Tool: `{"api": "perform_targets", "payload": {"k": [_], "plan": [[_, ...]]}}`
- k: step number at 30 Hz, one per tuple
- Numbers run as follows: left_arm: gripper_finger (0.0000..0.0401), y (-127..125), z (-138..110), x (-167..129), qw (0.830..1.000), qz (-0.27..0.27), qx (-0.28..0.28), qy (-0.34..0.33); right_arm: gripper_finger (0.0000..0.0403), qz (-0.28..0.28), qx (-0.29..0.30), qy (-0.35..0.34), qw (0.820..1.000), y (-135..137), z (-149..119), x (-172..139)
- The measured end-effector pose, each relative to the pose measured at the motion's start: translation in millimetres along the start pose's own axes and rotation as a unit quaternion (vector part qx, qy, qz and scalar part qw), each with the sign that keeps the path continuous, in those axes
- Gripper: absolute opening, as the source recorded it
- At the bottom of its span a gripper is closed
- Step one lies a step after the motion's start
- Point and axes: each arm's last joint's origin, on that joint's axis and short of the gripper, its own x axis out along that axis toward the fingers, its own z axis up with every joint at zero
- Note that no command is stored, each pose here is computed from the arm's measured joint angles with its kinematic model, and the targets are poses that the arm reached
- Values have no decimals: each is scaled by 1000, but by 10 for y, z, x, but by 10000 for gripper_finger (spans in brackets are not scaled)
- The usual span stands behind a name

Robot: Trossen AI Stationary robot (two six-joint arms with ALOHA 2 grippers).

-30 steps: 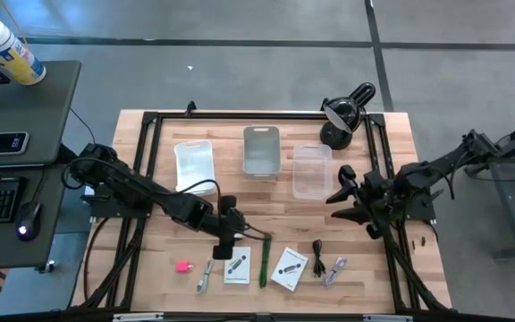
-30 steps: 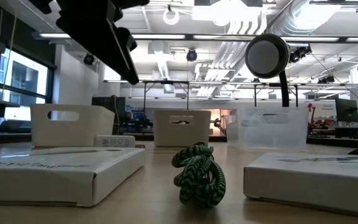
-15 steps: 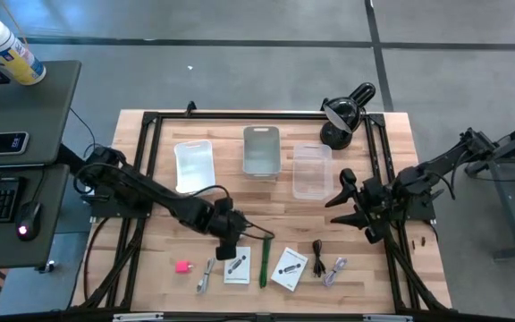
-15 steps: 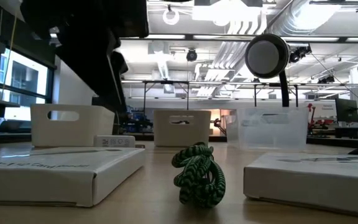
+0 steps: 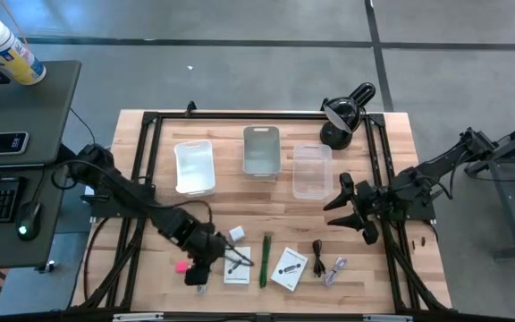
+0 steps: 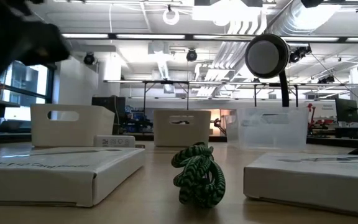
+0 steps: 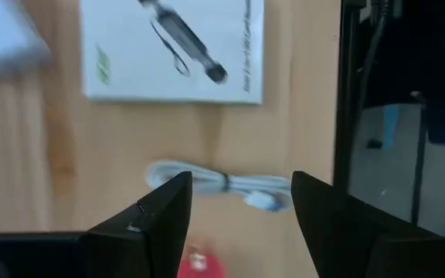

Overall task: Pick and place items into bin
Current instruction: Put the white USB cable into the white bin

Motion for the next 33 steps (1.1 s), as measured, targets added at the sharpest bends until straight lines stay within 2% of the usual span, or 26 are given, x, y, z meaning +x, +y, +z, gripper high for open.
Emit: {"api": "perform_targets", "payload": {"k": [6,11,17,20,29,33], "plan": [[209,-205,-168,34,996,26,-75,-29,183,-28,-22,-9,999,-30,12,3],[209,-278,-257,99,989,51,-133,-46,183,-54,-26,-18,998,-62,24,6],[209,-297,-283,328,970,62,-232,-39,183,-58,-18,-21,998,-72,30,7],[209,-275,-293,441,962,75,-260,-29,183,-58,-9,-21,998,-72,30,7],[209,-247,-298,619,959,91,-266,-24,180,-60,-7,-22,998,-73,31,7],[209,-235,-285,735,963,98,-249,-36,175,-63,-7,-24,998,-74,33,6]]}}
